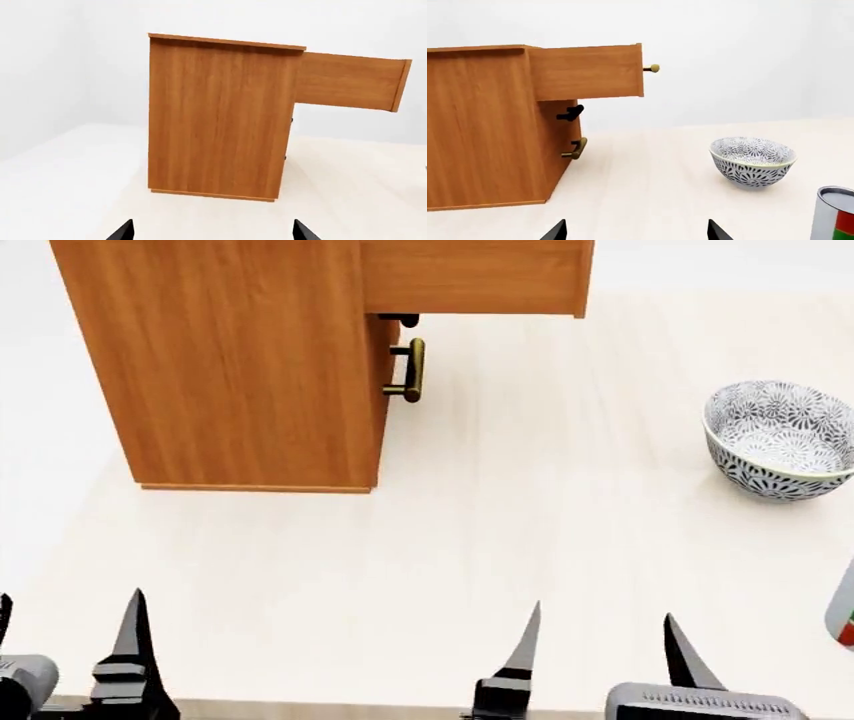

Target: Put the bowl on top of the cabinet.

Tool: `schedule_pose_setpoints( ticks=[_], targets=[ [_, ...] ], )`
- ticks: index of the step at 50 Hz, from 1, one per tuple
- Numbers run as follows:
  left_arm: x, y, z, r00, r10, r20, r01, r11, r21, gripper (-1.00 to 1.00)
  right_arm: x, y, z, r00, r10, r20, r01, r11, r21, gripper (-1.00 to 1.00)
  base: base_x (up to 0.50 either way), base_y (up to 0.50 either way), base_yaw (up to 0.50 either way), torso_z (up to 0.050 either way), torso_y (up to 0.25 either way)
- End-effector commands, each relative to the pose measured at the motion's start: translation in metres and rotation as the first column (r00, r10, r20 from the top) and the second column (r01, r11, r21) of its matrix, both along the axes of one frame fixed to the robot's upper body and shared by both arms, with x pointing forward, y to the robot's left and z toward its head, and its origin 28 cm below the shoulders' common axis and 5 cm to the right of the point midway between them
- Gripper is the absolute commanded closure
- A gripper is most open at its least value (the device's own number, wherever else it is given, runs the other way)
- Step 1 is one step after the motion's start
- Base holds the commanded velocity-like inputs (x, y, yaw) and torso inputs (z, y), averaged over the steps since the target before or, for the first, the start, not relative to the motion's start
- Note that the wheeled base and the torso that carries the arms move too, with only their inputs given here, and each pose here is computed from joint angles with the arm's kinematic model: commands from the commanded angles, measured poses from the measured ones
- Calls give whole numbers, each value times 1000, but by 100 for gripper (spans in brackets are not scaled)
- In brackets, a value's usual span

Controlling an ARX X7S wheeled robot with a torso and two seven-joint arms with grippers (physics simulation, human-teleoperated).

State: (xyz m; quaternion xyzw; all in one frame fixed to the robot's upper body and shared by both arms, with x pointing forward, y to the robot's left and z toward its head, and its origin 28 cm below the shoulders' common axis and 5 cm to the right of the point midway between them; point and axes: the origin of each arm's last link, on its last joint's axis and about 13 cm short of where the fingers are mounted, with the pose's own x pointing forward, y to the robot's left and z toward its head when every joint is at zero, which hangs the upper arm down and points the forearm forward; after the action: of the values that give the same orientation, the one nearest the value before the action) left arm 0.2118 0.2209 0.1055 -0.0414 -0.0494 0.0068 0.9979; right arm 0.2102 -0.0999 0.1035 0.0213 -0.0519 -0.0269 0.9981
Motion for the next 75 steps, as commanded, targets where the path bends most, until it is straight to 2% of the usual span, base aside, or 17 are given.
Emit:
schedule_pose_setpoints(
  ticks=[1,8,20,44,75],
  targets=[
    [-23,5,50,996,-16,92,16,1000,11,-100,-26,3,44,997,-2,83,4,1000,-29,-100,0,0,0,0,0],
    [-31,0,46,994,-53,97,50,998,39,-100,-29,3,45,995,-12,99,16,999,-38,-100,18,0,0,0,0],
    [-28,-1,37,996,-53,65,50,998,42,-100,-31,2,45,994,-5,107,12,998,-61,-100,296,1,0,0,0],
    [-26,5,34,999,-26,41,24,999,44,-100,-27,4,37,995,19,95,-11,996,-83,-100,329,79,0,0,0],
    [-25,1,26,999,-42,26,41,998,58,-100,-27,3,32,996,34,84,-29,998,-63,-100,396,76,0,0,0]
  ],
)
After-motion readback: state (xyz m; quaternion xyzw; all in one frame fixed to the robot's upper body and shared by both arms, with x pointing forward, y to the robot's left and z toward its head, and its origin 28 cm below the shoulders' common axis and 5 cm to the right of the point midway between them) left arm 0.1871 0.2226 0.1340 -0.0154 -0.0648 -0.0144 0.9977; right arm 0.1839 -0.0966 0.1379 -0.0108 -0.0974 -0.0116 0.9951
